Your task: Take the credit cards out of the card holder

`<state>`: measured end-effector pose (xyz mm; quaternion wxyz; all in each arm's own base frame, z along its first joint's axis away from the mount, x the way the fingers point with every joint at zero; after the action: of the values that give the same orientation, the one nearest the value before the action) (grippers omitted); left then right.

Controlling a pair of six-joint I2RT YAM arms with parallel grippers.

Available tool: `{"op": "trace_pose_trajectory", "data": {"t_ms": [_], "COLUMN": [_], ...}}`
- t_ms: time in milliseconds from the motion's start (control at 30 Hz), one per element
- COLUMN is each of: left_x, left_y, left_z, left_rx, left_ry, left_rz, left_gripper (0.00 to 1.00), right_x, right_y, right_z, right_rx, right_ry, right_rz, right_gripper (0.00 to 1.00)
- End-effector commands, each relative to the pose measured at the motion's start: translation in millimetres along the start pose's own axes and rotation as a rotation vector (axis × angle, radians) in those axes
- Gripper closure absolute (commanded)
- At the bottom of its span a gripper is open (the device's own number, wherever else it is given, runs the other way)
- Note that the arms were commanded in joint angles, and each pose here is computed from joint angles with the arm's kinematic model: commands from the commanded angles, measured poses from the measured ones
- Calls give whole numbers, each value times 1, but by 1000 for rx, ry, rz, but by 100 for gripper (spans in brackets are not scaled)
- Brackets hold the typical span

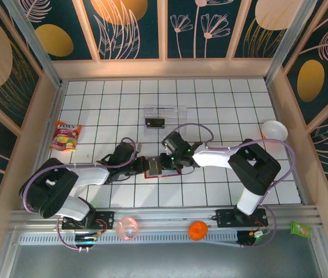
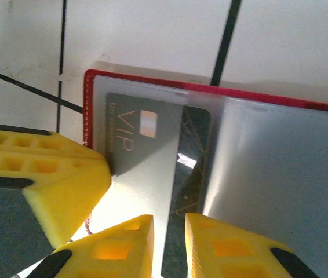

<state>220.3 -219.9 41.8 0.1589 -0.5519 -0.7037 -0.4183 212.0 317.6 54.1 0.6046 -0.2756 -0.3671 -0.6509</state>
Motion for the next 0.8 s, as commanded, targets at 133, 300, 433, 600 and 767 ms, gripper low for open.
{"op": "trace_pose_trajectory", "data": {"t_ms": [133, 300, 433, 600, 767], "left_x": [-3, -4, -6, -7, -6], "left_y": [-30, -31, -33, -33, -33], "left_z": [21, 22, 23, 23, 24], "left_rx": [35, 32, 34, 34, 29], "left_ry": [69, 74, 70, 70, 84], "left_rz": [116, 122, 133, 137, 135], "left_gripper": [100, 100, 100, 100, 100], "right_x": [-3, -9, -11, -10, 0], "right_y": [-2, -2, -3, -3, 0], "right_z": [-13, -15, -13, -18, -25], "right_rx": [-37, -51, -62, -82, -102], "right_ry": [-34, -21, 8, 12, -1], "right_rz": [3, 25, 45, 44, 3], "right_gripper": [78, 78, 78, 86, 100]}}
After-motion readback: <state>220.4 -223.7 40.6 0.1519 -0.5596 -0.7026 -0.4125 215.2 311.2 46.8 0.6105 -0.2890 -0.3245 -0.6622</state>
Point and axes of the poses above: each hand's point on the last joint's axis, 136 mm out from that joint toward the fingers, its own x axis back along the fingers, its own z axis along the line the jaws close on, y = z × x, the point moved 3 cm from there along x, back along the fingers, and after that the axes turned 10 degrees about -x, right-handed, at the moved point
